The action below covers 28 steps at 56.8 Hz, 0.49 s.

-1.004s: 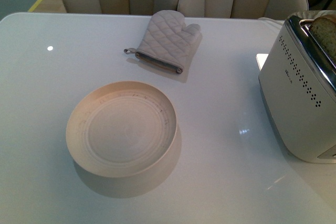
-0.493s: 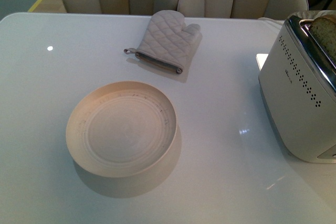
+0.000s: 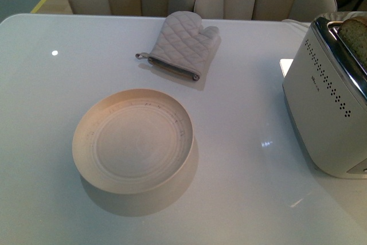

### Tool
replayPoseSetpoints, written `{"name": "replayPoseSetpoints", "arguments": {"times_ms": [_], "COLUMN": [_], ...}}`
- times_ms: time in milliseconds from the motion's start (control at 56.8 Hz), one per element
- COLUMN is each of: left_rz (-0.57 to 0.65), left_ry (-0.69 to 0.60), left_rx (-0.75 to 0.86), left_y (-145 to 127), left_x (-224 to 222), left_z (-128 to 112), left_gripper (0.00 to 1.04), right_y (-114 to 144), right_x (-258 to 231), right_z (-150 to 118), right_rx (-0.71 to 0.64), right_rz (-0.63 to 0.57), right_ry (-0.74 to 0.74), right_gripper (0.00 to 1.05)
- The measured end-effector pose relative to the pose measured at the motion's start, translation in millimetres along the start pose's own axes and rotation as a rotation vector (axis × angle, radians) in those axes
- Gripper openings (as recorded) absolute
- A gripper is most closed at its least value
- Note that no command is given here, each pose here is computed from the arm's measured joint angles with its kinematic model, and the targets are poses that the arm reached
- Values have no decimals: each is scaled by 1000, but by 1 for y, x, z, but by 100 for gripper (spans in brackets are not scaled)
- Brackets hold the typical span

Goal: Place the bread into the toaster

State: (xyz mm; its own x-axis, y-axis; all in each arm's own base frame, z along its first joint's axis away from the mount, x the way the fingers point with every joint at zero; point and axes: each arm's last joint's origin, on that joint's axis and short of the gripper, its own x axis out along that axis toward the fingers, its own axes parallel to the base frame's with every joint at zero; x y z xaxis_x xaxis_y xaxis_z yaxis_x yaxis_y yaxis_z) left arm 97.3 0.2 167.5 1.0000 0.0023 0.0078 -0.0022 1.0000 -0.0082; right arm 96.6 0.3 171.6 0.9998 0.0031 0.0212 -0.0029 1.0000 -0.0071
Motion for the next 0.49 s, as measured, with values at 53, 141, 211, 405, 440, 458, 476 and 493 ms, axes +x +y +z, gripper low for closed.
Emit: {"name": "replayPoseSetpoints", "arguments": {"times_ms": [53, 141, 211, 405, 440, 458, 476, 493], "left_rz": [0, 0, 0, 0, 0, 0, 0, 0], "left_ry": [0, 0, 0, 0, 0, 0, 0, 0], "left_rx": [0, 0, 0, 0, 0, 0, 0, 0], "left_y": [0, 0, 0, 0, 0, 0, 0, 0], "left_x": [0, 0, 0, 0, 0, 0, 0, 0], "left_z": [0, 0, 0, 0, 0, 0, 0, 0], "left_gripper": [97, 97, 97, 97, 97, 97, 97, 97], "right_y": [0, 0, 0, 0, 0, 0, 0, 0], "right_x": [0, 0, 0, 0, 0, 0, 0, 0], "right_z": [0, 0, 0, 0, 0, 0, 0, 0], "right_rx": [0, 0, 0, 0, 0, 0, 0, 0], "right_rz": [0, 0, 0, 0, 0, 0, 0, 0], "right_ry": [0, 0, 0, 0, 0, 0, 0, 0], "right_gripper": [10, 26, 38, 78, 83, 87, 90, 93]}}
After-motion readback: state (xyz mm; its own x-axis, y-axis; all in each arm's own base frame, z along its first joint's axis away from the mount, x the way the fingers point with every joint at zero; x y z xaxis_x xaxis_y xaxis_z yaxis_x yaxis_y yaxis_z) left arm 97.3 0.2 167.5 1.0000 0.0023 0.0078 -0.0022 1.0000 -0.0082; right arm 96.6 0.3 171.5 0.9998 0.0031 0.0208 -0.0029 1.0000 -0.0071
